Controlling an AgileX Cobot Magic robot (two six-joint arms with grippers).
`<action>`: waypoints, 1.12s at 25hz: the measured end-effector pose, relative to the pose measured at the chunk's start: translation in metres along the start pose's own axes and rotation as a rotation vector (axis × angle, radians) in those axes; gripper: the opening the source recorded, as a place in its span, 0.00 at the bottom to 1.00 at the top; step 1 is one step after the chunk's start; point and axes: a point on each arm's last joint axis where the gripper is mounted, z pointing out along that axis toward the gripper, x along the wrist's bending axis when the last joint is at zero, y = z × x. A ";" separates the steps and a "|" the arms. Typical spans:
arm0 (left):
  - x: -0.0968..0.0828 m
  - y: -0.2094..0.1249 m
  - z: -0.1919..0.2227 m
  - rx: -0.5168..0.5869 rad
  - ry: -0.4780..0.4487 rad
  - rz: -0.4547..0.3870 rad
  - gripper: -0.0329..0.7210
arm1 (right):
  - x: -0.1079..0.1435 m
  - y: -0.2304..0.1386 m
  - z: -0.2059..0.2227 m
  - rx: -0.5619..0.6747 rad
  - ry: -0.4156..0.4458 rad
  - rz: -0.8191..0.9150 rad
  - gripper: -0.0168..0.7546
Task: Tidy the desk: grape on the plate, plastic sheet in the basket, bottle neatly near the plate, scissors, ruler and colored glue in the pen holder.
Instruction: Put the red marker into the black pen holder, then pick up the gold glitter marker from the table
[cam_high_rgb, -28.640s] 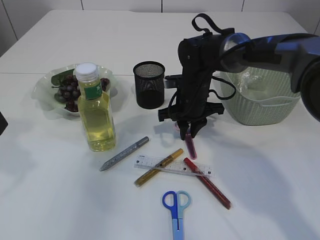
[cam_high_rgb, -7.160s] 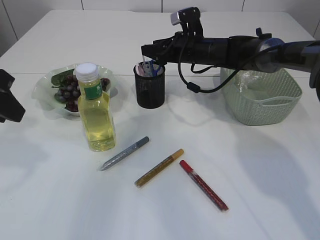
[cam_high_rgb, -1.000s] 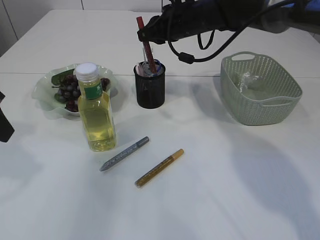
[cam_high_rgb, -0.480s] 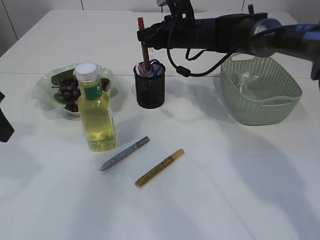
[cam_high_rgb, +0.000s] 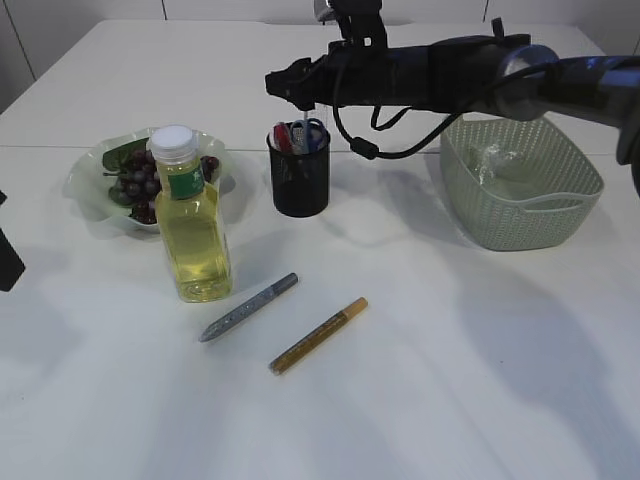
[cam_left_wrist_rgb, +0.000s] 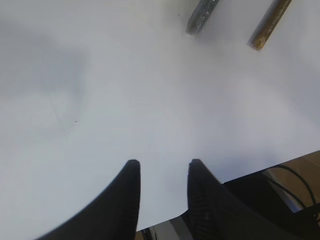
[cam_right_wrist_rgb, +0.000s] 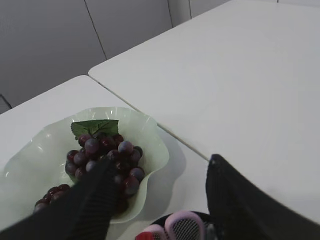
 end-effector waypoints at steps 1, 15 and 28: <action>0.000 0.000 0.000 0.002 0.000 0.000 0.36 | 0.001 0.001 -0.001 0.015 0.000 0.028 0.62; 0.000 0.000 0.000 0.004 0.002 0.003 0.36 | 0.039 0.054 -0.093 0.724 -0.153 0.279 0.56; 0.000 0.000 0.000 -0.004 0.003 0.003 0.36 | 0.112 0.033 -0.089 0.964 -0.255 0.469 0.56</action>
